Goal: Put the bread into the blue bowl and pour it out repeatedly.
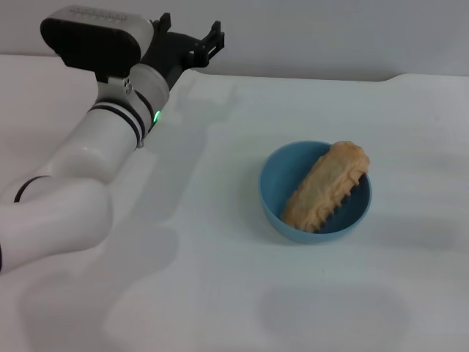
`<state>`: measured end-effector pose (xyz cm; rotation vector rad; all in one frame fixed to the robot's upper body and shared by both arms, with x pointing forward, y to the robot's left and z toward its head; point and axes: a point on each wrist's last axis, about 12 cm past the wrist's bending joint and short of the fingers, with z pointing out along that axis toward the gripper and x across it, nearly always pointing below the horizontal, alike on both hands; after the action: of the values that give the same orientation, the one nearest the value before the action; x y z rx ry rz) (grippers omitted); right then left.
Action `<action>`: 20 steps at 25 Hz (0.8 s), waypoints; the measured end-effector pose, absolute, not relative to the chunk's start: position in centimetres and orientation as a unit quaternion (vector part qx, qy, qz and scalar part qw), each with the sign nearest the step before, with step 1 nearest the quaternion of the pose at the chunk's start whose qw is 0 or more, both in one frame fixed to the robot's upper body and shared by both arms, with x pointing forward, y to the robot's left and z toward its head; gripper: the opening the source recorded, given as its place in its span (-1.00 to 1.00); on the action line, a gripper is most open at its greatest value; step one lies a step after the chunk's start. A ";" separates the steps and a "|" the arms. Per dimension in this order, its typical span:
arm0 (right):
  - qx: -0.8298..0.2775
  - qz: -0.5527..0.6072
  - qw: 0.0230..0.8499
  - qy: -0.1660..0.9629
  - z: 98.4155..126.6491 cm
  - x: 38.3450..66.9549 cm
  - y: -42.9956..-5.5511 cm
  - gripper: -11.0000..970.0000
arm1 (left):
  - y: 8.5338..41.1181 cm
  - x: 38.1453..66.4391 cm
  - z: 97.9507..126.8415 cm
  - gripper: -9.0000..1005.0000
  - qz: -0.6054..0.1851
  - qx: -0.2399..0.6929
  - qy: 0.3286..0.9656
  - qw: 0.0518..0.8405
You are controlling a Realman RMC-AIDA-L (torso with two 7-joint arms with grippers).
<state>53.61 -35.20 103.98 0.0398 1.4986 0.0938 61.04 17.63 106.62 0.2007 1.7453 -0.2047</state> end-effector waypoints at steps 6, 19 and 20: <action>0.014 0.047 0.736 0.675 103.6 52.9 -34.5 0.47 | 17.9 60.6 106.2 0.74 -0.087 0.087 0.765 0.632; 0.033 0.043 0.729 0.683 103.0 52.6 -34.6 0.47 | 17.8 60.0 106.0 0.74 -0.090 0.093 0.753 0.645; 0.036 0.042 0.729 0.682 103.0 52.6 -34.6 0.47 | 17.8 60.0 106.0 0.74 -0.090 0.094 0.753 0.645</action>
<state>52.57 -34.61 103.00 0.0793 1.5029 0.0932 60.00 17.76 105.99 0.2129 1.7133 -0.2046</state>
